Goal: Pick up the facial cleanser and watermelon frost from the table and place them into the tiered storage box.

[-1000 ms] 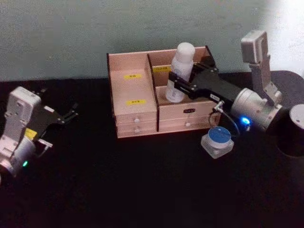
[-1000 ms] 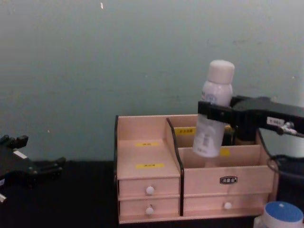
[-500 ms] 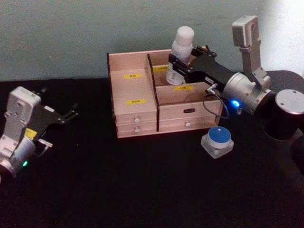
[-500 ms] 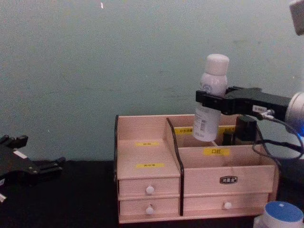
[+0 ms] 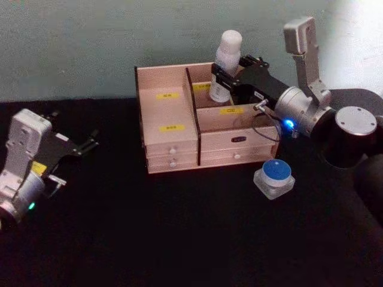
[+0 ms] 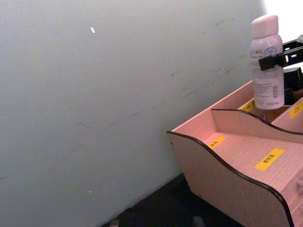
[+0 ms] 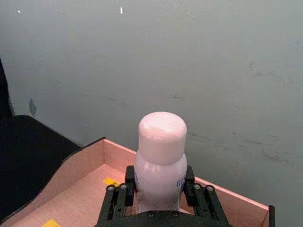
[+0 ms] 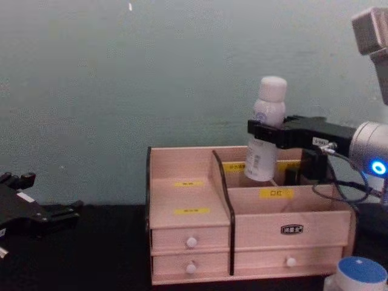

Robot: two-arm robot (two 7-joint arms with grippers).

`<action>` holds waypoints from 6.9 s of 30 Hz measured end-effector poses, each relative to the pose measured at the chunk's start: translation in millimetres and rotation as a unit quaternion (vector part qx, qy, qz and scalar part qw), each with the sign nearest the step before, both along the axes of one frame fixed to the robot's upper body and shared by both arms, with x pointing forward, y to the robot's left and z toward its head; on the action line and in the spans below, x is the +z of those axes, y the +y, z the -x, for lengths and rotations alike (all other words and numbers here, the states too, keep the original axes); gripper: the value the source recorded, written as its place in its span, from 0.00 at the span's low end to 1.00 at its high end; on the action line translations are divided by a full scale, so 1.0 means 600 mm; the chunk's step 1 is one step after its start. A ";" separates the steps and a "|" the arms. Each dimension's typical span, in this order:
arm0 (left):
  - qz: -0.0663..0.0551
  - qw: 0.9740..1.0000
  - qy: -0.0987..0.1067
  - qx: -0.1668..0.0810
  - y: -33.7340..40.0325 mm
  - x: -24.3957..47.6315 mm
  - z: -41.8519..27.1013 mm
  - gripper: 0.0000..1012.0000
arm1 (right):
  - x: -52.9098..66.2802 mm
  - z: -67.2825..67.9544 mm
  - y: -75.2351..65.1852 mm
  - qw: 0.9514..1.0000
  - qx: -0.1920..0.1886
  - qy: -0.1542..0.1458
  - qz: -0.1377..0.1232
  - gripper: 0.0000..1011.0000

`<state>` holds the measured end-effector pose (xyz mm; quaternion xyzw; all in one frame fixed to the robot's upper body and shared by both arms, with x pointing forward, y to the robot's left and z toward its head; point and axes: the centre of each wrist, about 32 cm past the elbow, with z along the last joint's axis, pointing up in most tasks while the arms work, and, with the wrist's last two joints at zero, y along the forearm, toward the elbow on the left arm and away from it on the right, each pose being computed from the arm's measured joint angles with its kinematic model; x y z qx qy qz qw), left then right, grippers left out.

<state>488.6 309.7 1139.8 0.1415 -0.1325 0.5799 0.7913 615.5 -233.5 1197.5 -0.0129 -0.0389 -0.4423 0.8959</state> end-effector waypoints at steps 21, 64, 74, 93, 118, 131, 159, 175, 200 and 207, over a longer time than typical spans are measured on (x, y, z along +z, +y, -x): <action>0.000 1.000 0.000 0.000 0.000 0.000 0.000 0.99 | -0.023 -0.022 0.014 1.000 -0.005 0.012 0.007 0.59; 0.000 1.000 0.000 0.000 0.000 0.000 0.000 0.99 | -0.055 -0.033 0.015 0.998 -0.013 0.049 0.032 0.59; 0.000 1.000 0.000 0.000 0.000 0.000 0.000 0.99 | -0.055 -0.033 0.015 0.998 -0.013 0.049 0.033 0.59; 0.000 1.000 0.000 0.000 0.000 0.000 0.000 0.99 | -0.055 -0.032 0.015 0.998 -0.013 0.049 0.033 0.97; 0.000 1.000 0.000 0.000 0.000 0.000 0.000 0.99 | -0.035 -0.004 -0.006 1.000 -0.002 0.014 0.027 0.99; 0.000 1.000 0.000 0.000 0.000 0.000 0.000 0.99 | -0.013 0.067 -0.059 1.000 0.017 0.008 0.025 0.99; 0.000 1.000 0.000 0.000 0.000 0.000 0.000 0.99 | -0.025 0.214 -0.149 0.994 0.017 0.096 0.054 0.99; 0.000 1.000 0.000 0.000 0.000 0.000 0.000 0.99 | -0.055 0.221 -0.153 0.983 0.016 0.166 0.081 0.99; 0.000 1.000 0.000 0.000 0.000 0.000 0.000 0.99 | -0.071 0.210 -0.140 0.978 0.007 0.192 0.078 0.99; 0.000 1.000 0.000 0.000 0.000 0.000 0.000 0.99 | -0.073 0.210 -0.140 0.978 0.004 0.195 0.079 0.99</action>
